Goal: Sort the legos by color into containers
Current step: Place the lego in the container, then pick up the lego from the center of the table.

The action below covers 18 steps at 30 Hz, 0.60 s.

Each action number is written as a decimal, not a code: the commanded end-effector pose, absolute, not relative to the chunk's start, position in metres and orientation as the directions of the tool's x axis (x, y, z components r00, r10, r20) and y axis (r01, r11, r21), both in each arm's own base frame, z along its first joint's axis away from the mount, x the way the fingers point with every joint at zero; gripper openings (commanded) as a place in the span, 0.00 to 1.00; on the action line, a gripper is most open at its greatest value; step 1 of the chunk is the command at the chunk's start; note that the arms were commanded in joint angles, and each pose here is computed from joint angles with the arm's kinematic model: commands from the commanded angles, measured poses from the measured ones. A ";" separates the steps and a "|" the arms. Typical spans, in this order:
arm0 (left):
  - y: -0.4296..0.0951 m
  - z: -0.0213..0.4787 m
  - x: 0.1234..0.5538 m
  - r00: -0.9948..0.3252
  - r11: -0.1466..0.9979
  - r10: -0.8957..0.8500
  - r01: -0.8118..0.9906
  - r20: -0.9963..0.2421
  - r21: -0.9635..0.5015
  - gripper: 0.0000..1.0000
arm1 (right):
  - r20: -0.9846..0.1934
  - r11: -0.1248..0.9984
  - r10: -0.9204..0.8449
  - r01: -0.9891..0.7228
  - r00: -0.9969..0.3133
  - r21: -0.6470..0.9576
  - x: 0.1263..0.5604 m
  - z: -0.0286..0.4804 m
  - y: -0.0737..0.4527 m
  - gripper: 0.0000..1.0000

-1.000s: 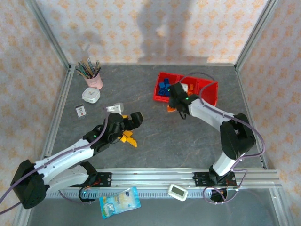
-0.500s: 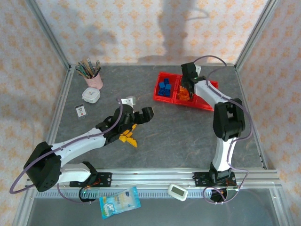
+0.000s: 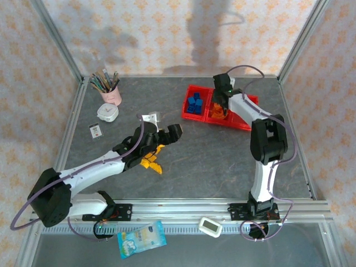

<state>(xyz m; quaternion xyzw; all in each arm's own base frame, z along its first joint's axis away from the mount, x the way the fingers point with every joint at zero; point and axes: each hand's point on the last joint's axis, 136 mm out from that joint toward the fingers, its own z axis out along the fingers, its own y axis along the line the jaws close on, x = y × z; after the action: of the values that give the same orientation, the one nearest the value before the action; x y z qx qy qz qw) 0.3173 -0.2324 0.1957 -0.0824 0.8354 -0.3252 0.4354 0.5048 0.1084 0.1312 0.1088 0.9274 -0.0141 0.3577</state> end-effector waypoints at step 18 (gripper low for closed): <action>-0.125 0.194 0.267 -0.462 0.826 -0.522 -0.063 -0.717 -0.560 0.99 | -0.650 0.952 -0.015 -0.210 -0.759 0.223 0.355 0.141 0.284 0.74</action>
<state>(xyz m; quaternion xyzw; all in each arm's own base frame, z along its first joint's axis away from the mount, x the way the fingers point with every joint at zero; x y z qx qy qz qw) 0.2757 -0.1494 0.2101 -0.1501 0.8102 -0.2793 0.4931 0.3650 0.2625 0.1378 -0.0502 0.9324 0.1150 0.3389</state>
